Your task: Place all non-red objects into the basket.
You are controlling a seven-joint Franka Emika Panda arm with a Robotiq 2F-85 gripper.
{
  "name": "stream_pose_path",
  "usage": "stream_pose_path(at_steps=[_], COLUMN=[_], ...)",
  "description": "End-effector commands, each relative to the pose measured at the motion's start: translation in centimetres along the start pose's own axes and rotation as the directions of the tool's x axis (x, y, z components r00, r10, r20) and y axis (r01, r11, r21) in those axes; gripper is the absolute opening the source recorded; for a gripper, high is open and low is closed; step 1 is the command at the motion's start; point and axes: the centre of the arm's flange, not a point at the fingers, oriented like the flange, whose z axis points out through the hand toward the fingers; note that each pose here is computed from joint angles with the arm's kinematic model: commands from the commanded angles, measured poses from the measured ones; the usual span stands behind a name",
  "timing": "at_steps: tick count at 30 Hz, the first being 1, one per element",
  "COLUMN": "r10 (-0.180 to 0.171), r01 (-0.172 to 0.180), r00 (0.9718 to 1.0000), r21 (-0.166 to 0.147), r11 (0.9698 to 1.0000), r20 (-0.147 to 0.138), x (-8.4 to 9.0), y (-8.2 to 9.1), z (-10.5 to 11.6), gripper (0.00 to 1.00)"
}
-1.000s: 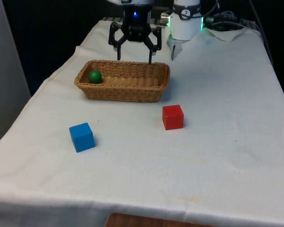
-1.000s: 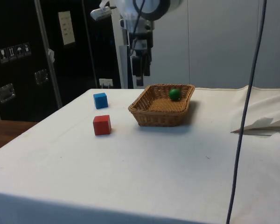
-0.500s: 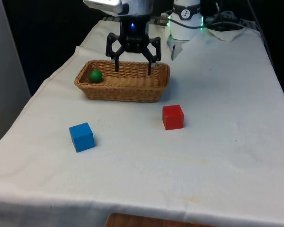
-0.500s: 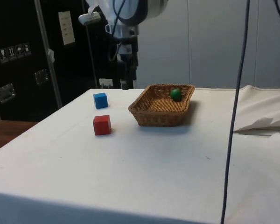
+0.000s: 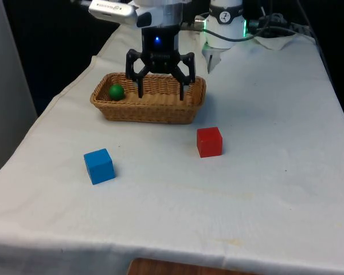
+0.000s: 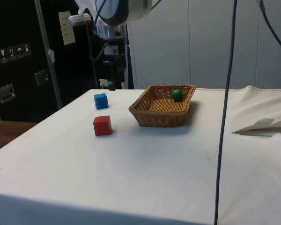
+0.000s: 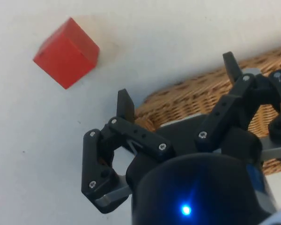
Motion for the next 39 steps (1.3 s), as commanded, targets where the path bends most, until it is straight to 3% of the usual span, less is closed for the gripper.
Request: stream_pose_path(at_steps=[1, 3, 4, 8, 10, 11, 12, 19, 20, 21, 27, 29, 36, 37, 39], r10=[0.004, 0.008, 0.014, 0.03, 0.037, 0.036, 0.04, 0.065, 0.064, 0.066, 0.078, 0.077, 0.113, 0.104, 0.125], r01=[-0.004, -0.008, -0.014, -0.03, -0.037, -0.036, -0.04, -0.065, -0.063, -0.066, -0.079, -0.077, -0.113, -0.105, -0.125], r00=[1.0, 1.0, 0.9999, 0.9995, 0.9993, 0.9993, 0.9992, 0.9979, 0.9979, 0.9978, 0.9969, 0.997, 0.9936, 0.9945, 0.9921], r21=[0.018, 0.008, 0.025, 0.039, 0.044, 0.029, 0.046, 0.063, 0.051, 0.063, 0.07, 0.058, 0.057, 0.053, 0.054], r11=[0.9998, 0.9999, 0.9996, 0.9988, 0.9984, 0.9989, 0.9981, 0.9959, 0.9967, 0.9958, 0.9945, 0.9953, 0.992, 0.9931, 0.9907], r20=[0.002, 0.002, 0.004, 0.002, 0.001, -0.003, -0.001, -0.002, -0.008, -0.002, 0.007, 0.001, 0.009, 0.006, 0.01], x=[0.3, 0.4, 0.6, 1.1, 1.3, 1.2, 1.4, 2.3, 2.2, 2.4, 3.3, 3.3, 3.8, 3.8, 3.7], y=[-0.1, 0.0, -0.1, -0.2, -0.2, -0.1, -0.2, -0.1, -0.1, -0.1, 0.3, 0.3, 1.5, 1.4, 1.7], z=[0.2, 0.2, 0.4, 0.8, 0.9, 0.8, 1.0, 1.5, 1.4, 1.5, 2.1, 2.0, 2.0, 2.0, 1.9], gripper=[1.0, 1.0, 1.0, 1.0, 1.0, 1.0, 1.0, 1.0, 1.0, 1.0, 1.0, 1.0, 1.0, 1.0, 1.0])
